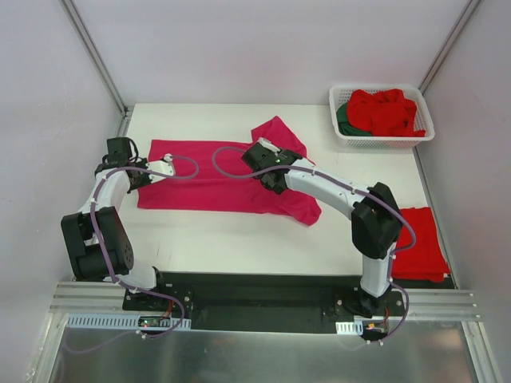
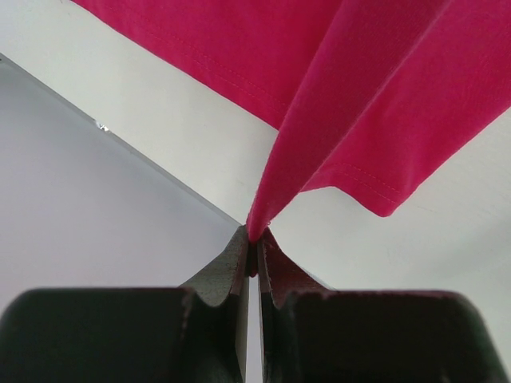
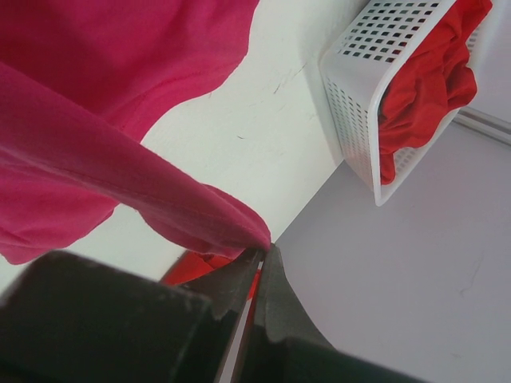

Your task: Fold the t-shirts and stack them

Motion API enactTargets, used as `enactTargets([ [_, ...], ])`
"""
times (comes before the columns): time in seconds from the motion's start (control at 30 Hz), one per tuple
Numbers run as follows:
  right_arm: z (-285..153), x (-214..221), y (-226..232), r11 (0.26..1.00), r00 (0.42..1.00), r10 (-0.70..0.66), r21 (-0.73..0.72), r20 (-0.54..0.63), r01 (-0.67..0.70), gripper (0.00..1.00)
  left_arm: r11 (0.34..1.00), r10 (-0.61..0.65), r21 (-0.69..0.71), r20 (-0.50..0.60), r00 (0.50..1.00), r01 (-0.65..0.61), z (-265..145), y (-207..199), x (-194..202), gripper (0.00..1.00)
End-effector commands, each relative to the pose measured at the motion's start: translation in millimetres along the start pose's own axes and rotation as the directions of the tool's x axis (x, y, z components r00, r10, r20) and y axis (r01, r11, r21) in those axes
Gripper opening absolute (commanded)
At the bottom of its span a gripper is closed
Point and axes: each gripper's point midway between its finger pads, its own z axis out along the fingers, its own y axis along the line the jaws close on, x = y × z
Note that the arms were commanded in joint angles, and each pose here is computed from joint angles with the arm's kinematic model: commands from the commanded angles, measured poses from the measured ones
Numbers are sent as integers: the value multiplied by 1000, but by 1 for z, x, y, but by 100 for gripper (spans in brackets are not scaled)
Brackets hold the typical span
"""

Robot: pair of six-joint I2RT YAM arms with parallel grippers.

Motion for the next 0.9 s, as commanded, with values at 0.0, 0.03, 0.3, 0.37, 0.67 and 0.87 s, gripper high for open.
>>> enactTargets([
  [0.0, 1, -10, -20, 998, 999, 33, 48, 7, -33, 1, 1000, -3, -20, -25, 1000, 2, -3, 7, 7, 0],
  [0.03, 0, -11, -22, 998, 999, 35, 48, 12, -35, 1, 1000, -5, -19, -26, 1000, 4, -3, 7, 7, 0],
  [0.3, 9, -13, -22, 999, 1000, 27, 47, -3, -26, 1, 1000, -3, -18, -33, 999, 3, -3, 6, 9, 0],
  [0.37, 13, -11, -21, 999, 1000, 27, 46, -16, -26, 1, 1000, -5, -20, -35, 999, 4, -3, 6, 9, 0],
  [0.67, 19, -6, -21, 999, 999, 31, 40, -33, -30, 1, 999, -10, -41, -28, 1000, 9, -6, 15, 7, 0],
  [0.87, 23, -4, -17, 999, 999, 21, 29, -48, -20, 1, 998, -25, -52, -12, 1000, 24, -7, 18, 5, 0],
])
